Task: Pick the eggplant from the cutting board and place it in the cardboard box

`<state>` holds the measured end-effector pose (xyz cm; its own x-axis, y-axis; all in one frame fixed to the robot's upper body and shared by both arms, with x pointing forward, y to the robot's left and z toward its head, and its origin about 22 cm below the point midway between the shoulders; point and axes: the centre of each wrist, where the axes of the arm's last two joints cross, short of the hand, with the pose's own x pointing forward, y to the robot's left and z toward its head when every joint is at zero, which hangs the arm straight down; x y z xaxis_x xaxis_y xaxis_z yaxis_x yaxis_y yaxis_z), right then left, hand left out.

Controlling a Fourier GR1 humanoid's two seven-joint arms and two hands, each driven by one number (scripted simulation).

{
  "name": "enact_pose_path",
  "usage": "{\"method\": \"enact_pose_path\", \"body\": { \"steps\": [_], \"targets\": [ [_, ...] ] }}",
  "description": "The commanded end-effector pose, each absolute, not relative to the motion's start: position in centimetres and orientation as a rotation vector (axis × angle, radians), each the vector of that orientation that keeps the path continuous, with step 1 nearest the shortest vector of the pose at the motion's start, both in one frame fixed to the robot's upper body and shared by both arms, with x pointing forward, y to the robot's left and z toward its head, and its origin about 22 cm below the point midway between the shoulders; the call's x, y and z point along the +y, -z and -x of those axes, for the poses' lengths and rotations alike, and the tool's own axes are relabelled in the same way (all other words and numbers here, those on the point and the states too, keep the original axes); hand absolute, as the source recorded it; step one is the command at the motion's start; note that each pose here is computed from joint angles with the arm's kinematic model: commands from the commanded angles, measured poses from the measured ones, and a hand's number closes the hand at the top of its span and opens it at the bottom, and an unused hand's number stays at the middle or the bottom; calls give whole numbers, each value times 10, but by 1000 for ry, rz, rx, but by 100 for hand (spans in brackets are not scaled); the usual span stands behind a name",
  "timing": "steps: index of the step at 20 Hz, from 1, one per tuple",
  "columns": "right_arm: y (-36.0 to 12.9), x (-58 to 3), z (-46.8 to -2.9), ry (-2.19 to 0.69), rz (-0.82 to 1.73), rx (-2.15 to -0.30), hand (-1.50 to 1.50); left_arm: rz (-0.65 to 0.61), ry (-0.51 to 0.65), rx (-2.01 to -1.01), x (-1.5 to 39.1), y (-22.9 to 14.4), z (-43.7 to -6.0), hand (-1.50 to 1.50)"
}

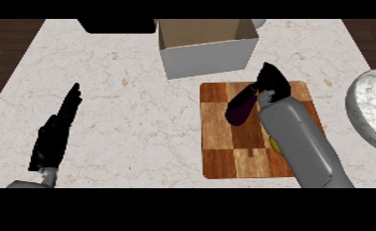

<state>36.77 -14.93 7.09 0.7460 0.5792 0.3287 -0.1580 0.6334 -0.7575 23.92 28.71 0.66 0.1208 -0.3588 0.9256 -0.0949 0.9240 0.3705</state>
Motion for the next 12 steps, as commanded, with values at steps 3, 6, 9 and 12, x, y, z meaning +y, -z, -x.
{"method": "enact_pose_path", "body": {
  "steps": [3, 6, 9, 12],
  "targets": [
    [-57, -121, -361, -417, 807, -342, -150, -383, 197, -1434, 285, -11, -240, 0],
    [-51, -137, -359, -398, 802, -353, -150, -384, 202, -1433, 290, -9, -229, 0],
    [-50, -123, -354, -386, 804, -376, -150, -393, 190, -1434, 291, -13, -246, 0],
    [-51, -120, -364, -396, 796, -365, -150, -392, 195, -1442, 272, 11, -228, 0]
  ]
}}
